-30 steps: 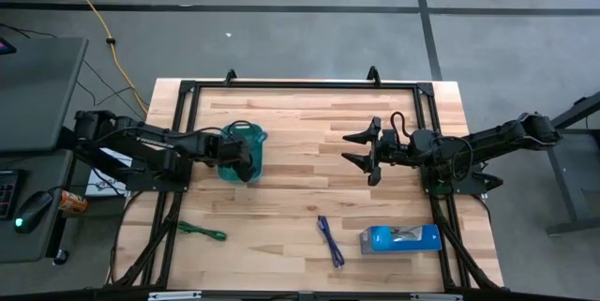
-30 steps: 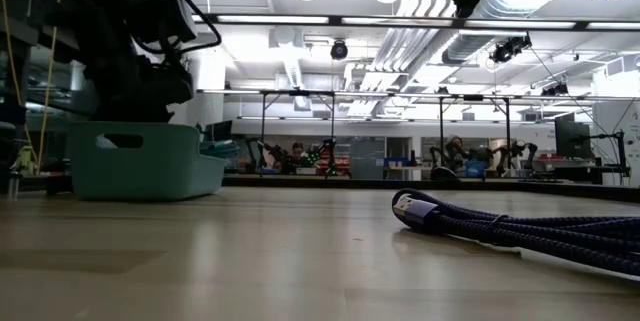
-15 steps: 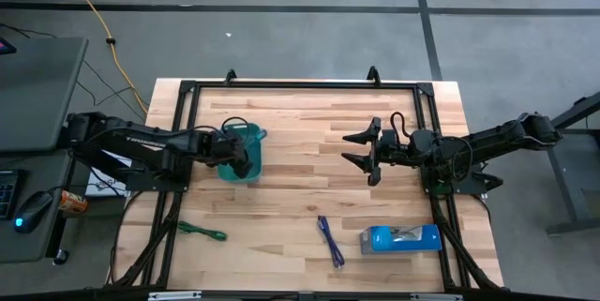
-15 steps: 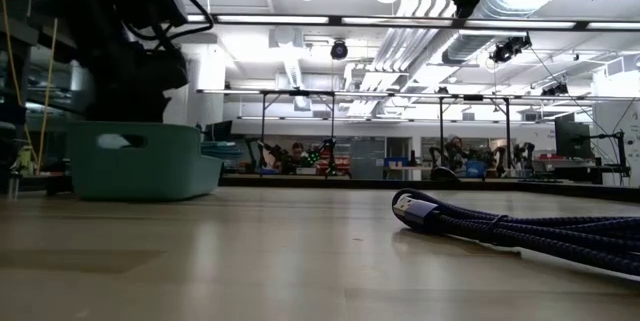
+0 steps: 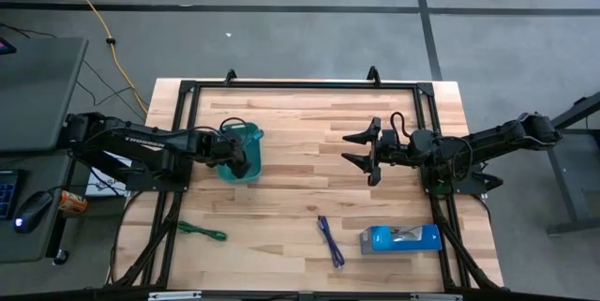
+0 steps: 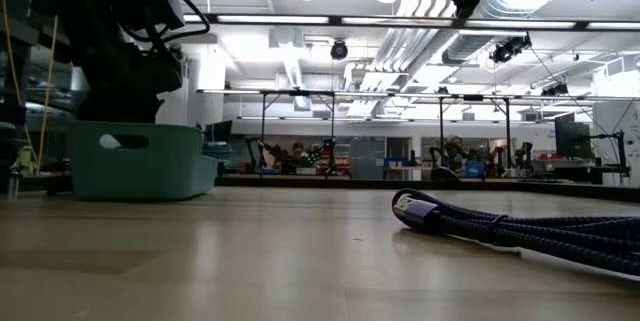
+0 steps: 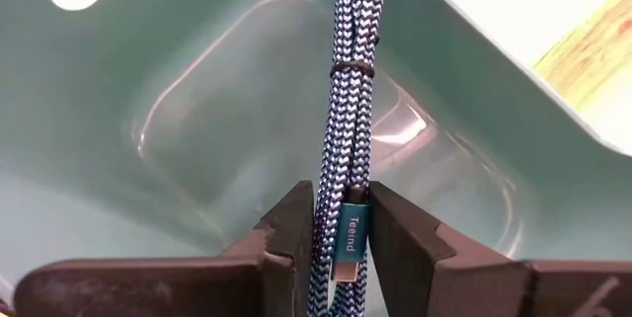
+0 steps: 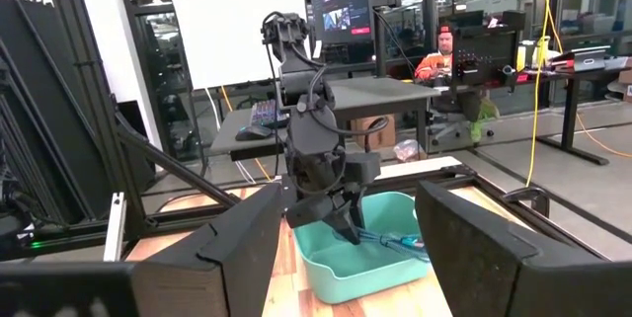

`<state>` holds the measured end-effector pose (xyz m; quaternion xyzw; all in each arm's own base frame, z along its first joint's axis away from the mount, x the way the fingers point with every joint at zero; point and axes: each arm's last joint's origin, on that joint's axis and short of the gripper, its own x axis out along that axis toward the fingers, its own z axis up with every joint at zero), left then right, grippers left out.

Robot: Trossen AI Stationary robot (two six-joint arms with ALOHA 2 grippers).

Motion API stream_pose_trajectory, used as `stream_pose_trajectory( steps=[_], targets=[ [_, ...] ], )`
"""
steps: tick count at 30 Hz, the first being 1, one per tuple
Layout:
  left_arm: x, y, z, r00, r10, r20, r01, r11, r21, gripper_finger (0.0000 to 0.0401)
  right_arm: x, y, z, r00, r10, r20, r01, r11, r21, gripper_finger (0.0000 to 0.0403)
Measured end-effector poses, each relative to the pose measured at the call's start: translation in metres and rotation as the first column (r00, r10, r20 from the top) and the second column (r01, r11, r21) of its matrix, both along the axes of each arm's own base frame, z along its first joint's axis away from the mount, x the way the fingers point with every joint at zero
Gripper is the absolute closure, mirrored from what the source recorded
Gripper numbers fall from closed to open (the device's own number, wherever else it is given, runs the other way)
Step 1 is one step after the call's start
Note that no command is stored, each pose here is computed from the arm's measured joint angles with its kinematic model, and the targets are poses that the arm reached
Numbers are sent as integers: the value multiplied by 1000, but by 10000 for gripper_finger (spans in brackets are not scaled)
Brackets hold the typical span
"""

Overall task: Pick and place USB-C Cables
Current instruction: Put the blue charger cable into the bin

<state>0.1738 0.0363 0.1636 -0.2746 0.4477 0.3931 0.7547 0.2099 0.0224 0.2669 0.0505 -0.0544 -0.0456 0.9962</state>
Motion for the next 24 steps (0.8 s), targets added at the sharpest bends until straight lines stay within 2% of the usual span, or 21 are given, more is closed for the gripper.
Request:
stream_pose_trajectory(
  steps=[17,21,24],
  targets=[
    [5,0,2,999,-22,45,21,1000,9,325,0,-1,0,1000,-26,0,26,1000,3,176],
    [3,-1,1,999,-21,32,22,999,-24,325,0,-1,0,1000,-26,-1,26,1000,3,176],
    [-2,-2,-1,1000,22,-5,-22,998,-63,325,0,-1,0,1000,-26,-1,26,1000,3,176]
  ],
)
